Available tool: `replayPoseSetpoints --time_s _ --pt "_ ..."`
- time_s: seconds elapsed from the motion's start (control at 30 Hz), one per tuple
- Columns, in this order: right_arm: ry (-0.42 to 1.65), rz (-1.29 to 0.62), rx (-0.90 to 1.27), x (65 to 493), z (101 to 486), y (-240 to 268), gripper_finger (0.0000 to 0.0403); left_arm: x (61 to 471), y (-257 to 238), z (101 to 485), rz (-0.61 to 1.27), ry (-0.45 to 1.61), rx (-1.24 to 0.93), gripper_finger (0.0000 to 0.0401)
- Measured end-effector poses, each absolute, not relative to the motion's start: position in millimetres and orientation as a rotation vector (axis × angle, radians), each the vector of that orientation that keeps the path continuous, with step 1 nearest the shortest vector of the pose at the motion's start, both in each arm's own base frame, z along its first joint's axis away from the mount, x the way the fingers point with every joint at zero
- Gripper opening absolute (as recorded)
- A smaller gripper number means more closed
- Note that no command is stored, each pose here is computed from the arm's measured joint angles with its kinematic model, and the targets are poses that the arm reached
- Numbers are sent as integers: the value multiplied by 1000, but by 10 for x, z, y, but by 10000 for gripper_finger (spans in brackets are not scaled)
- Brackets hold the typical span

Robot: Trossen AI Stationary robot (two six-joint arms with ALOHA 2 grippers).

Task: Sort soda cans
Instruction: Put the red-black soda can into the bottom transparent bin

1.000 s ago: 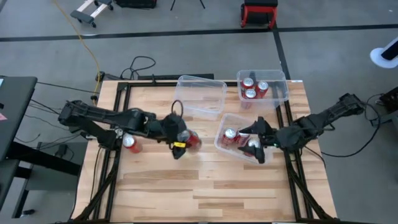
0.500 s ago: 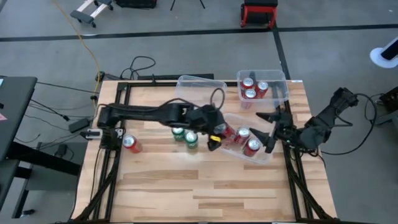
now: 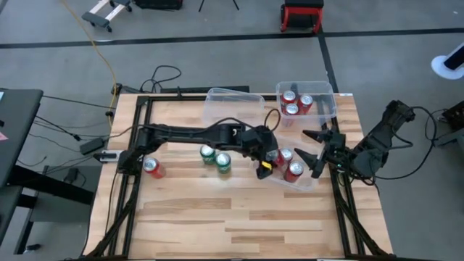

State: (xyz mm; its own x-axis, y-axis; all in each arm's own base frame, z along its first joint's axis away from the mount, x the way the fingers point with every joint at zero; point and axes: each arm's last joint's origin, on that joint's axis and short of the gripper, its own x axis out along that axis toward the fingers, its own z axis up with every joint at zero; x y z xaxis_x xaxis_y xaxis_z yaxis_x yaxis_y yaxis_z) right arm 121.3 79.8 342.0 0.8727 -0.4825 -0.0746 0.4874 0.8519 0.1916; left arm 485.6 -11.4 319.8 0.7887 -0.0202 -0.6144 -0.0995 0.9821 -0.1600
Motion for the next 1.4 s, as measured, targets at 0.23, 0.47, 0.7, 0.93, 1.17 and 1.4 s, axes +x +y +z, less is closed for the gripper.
replayPoseSetpoints --time_s 0.23,0.47,0.7,0.93,1.17,1.4 --pt "24 -510 208 1213 3419 798 388 4860 -240 3185 -35 664 -86 297" --pt "22 -511 216 1215 3419 800 388 4831 -170 3071 -43 731 -64 297" --pt "22 -513 217 1218 3418 797 388 4818 -133 3045 -43 757 -65 297" --pt "22 -513 218 1218 3418 797 388 4827 -97 3054 -38 745 -64 297" --pt "23 -513 216 1220 3416 798 388 4938 -96 2822 -38 779 -67 320" --pt "31 -512 202 1232 3400 811 388 5025 -67 2701 -34 764 -65 324"
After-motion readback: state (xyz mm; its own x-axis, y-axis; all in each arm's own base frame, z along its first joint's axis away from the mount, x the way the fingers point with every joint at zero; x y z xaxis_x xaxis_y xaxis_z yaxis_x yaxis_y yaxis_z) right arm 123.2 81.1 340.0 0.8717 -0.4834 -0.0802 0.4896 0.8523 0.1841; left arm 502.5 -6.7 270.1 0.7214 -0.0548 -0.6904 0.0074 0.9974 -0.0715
